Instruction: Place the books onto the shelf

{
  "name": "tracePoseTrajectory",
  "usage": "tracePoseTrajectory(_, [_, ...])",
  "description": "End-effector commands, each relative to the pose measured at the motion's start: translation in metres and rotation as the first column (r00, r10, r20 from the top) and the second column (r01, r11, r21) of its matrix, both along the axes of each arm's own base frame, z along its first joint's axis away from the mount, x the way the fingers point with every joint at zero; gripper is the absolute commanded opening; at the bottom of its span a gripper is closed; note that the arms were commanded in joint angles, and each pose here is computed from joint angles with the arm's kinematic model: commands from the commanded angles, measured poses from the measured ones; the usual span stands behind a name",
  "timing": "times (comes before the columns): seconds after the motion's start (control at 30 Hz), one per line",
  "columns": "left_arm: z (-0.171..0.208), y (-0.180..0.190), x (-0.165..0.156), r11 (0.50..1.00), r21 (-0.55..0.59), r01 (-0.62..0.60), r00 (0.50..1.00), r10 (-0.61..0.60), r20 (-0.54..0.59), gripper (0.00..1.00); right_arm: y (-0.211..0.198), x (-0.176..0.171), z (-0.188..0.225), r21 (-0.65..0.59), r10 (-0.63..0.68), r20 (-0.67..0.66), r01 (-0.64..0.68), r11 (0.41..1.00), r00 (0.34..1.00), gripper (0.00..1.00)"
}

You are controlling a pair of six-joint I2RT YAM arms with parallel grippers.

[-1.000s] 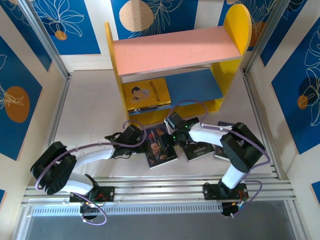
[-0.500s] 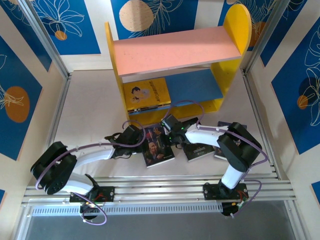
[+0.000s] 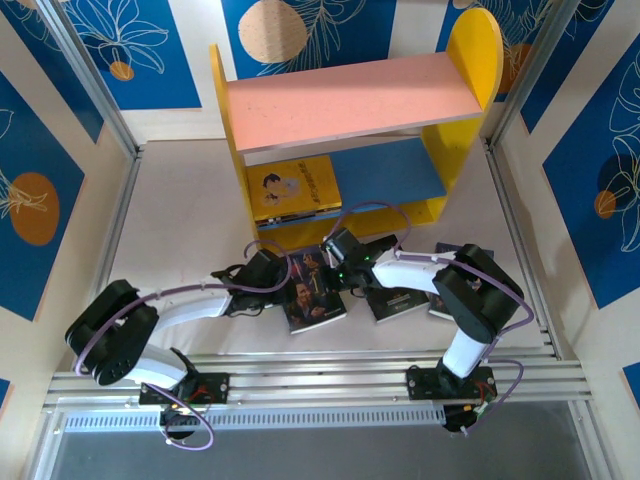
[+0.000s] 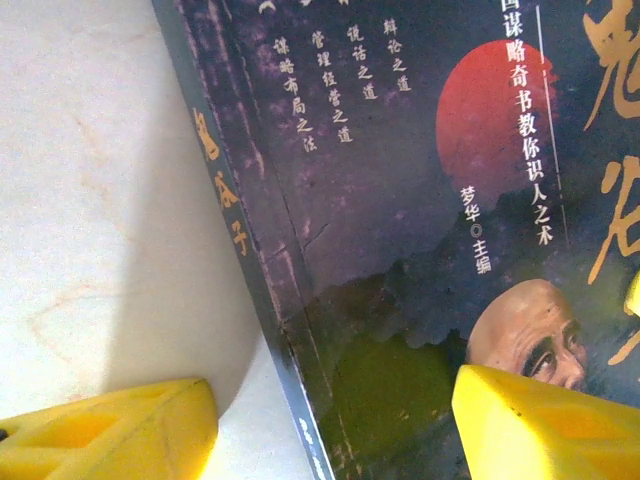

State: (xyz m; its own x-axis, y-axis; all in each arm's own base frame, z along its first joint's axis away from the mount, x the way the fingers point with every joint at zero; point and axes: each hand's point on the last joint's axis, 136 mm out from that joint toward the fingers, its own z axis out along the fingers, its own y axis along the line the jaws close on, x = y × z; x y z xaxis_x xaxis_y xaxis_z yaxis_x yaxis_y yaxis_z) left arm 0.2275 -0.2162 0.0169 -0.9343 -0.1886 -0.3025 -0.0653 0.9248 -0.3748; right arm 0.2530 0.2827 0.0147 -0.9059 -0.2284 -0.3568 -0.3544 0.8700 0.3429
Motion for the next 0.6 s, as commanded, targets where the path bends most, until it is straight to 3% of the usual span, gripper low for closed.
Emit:
tracePoseTrajectory(0.0, [-0.021, -0.023, -0.007, 0.996, -0.083, 0.034, 0.997, -0.040, -0.066, 0.68, -0.011, -0.071, -0.063, -0.033, 0.078, -0.282, -0.090, 0.995, 0.956, 0.17])
tracePoseTrajectory(0.37, [-0.001, -0.042, 0.004, 0.982, -0.181, 0.054, 0.998, -0.056, -0.006, 0.68, 0.018, -0.082, -0.044, 0.143, 0.184, -0.305, -0.146, 0.979, 0.934, 0.14])
tracePoseTrajectory(0.57, [0.020, -0.045, 0.007, 0.972, -0.225, 0.068, 0.997, -0.057, 0.052, 0.67, 0.025, -0.086, -0.037, 0.177, 0.233, -0.285, -0.188, 0.966, 0.930, 0.14])
